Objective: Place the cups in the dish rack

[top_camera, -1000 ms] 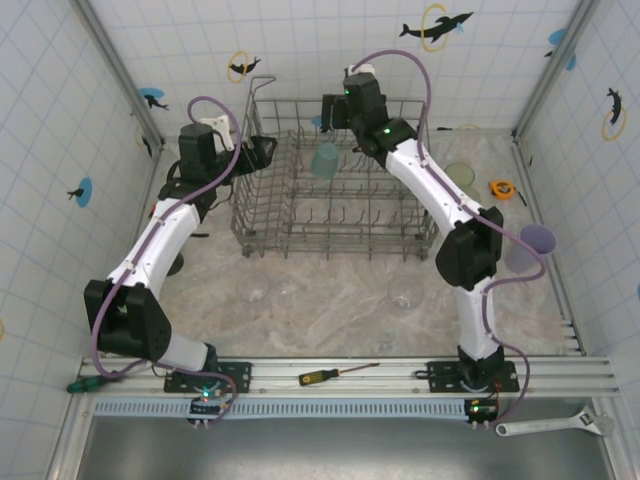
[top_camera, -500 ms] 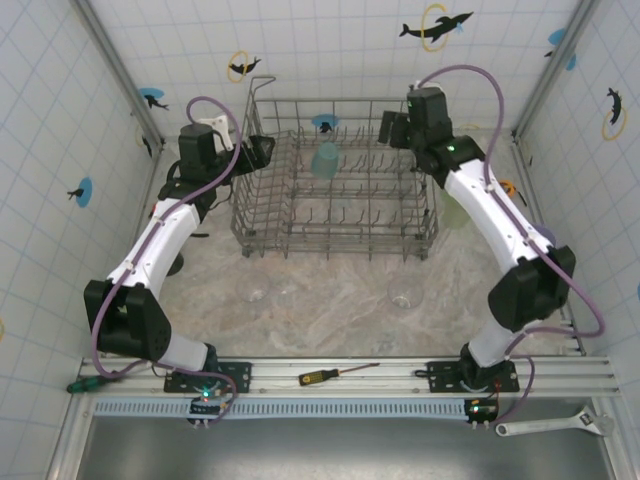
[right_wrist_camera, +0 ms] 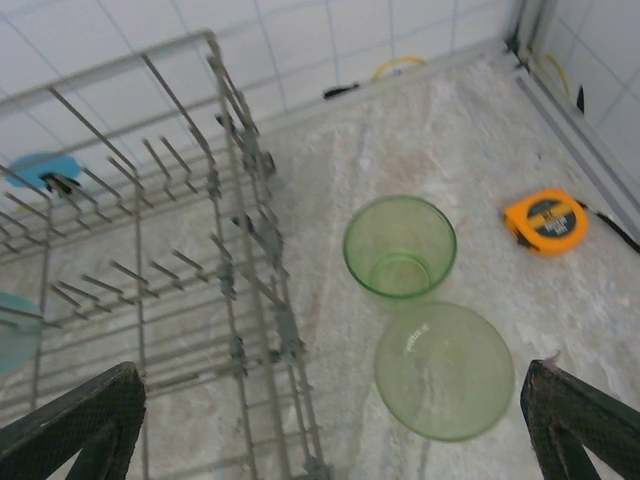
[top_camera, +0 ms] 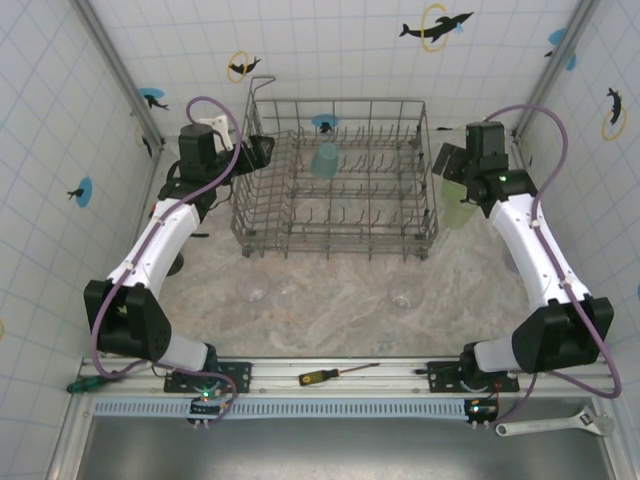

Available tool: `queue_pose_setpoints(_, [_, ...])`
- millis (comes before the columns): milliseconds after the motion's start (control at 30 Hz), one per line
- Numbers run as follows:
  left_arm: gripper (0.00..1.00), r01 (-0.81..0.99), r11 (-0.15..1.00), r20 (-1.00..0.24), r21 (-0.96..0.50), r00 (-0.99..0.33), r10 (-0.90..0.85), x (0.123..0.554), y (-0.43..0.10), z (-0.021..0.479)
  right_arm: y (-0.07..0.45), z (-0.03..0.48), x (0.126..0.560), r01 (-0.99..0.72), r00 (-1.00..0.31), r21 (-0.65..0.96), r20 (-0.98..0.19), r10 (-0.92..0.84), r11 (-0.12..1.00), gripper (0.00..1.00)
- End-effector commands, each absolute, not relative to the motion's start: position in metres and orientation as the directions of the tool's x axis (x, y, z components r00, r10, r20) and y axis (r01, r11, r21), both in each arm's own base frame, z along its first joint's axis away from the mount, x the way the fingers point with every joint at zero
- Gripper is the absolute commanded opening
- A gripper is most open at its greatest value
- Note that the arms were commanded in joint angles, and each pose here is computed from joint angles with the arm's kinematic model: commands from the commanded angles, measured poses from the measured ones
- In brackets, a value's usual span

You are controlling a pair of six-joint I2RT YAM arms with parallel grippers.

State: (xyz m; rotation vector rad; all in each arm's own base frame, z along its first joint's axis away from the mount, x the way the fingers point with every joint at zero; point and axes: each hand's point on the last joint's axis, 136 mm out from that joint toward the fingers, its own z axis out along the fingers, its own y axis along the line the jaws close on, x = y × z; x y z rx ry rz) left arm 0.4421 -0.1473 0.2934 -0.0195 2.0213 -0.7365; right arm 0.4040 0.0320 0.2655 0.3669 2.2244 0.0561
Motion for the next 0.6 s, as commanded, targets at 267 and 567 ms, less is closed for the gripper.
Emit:
queue_pose_setpoints(267, [0.97,0.289,0.826,-0.796,-0.483,-0.538,-0.277,0.436,-0.146,0.297,-0.011,0.191,0.381,0.342,-0.715,0.209,-0.574,0.398,0.916,0.93])
queue_pose_setpoints(567, [0.98,0.288,0.828,-0.796,-0.481,-0.539,-0.275,0.437,-0.146,0.296,-0.032,0.153,0.393,0.394,-0.741,0.199,-0.508,0.439,0.897,0.72])
